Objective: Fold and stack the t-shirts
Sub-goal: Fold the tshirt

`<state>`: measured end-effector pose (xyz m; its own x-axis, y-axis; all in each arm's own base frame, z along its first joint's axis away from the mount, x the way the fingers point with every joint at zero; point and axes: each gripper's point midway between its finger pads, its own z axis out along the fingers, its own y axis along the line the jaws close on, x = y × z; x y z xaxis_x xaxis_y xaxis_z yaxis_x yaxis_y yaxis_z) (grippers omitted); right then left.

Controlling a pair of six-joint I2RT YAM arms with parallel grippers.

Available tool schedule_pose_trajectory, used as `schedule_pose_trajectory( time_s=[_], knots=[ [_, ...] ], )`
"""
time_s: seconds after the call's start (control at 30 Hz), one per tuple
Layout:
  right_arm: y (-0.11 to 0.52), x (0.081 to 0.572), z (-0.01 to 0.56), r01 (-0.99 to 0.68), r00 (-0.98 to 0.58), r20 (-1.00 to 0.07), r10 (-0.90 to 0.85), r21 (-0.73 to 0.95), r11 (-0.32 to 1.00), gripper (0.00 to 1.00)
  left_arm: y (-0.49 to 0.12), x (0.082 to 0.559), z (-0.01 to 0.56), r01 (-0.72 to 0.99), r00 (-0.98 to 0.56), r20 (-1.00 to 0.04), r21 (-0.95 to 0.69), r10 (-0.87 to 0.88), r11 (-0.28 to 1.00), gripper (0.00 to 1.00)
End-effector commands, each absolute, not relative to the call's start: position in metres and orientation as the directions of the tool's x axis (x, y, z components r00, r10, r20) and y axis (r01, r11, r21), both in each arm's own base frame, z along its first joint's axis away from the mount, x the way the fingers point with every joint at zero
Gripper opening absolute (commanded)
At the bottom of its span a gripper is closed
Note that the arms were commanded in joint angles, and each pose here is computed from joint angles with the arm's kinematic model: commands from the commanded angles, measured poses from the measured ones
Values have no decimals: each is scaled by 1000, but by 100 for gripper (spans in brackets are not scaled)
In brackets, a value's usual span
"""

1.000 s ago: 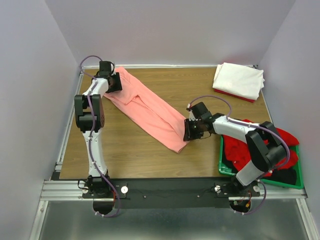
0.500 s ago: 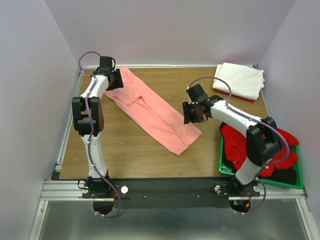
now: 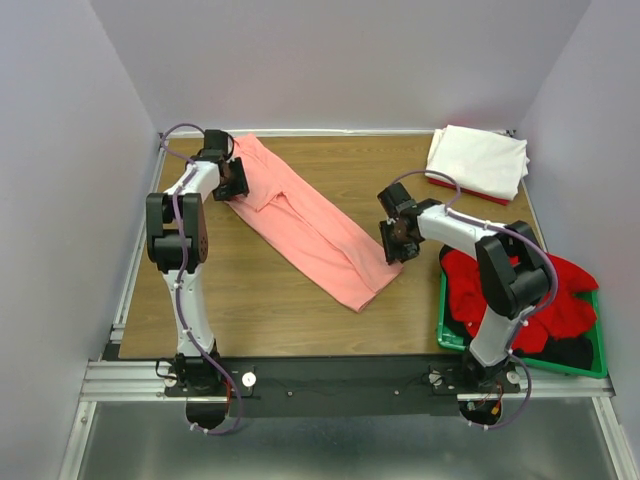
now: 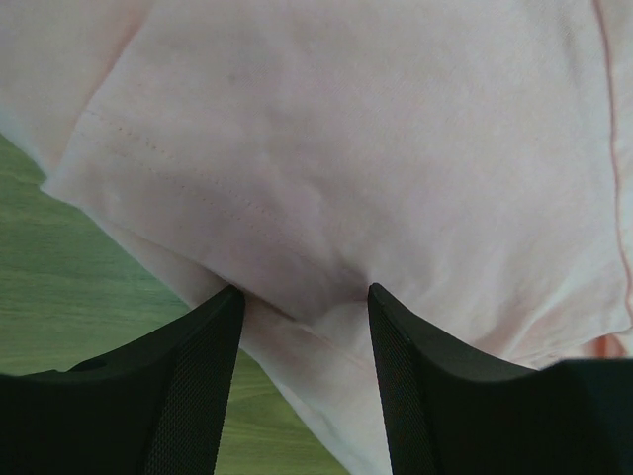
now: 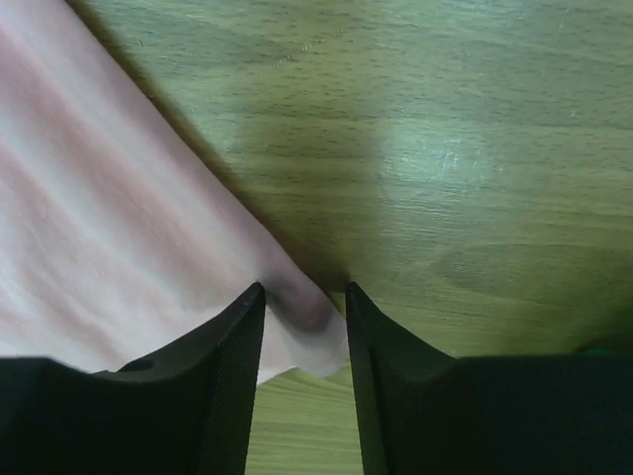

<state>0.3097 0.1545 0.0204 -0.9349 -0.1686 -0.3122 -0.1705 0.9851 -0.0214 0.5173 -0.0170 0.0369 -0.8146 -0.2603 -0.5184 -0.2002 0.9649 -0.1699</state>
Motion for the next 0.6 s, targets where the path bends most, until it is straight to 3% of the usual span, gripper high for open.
schedule_pose_trajectory(
  time_s=[0.0,0.07,0.13,0.17,0.23,0.57],
  knots=[
    [145,295,17,-161,-941,-297,-160,-22,987,43,-18,516,17,-214,-828,-488,-179,-275,960,62],
    [145,288,14,-156,-947,-282,-153,-11,988,39,-18,518,12,-211,-832,-483,-176,-271,962,62],
    [145,279,10,-157,-954,-261,-151,4,988,26,-17,519,9,-207,-837,-478,-171,-265,963,62],
    [146,276,11,-156,-955,-259,-146,18,988,13,-17,522,6,-201,-840,-478,-167,-258,965,62],
    [145,266,9,-156,-960,-239,-144,34,987,6,-16,524,5,-196,-842,-479,-161,-250,967,62],
    [170,210,10,-161,-985,-107,-137,274,948,3,-86,547,-2,-18,-871,-484,-150,-89,989,62]
  ],
)
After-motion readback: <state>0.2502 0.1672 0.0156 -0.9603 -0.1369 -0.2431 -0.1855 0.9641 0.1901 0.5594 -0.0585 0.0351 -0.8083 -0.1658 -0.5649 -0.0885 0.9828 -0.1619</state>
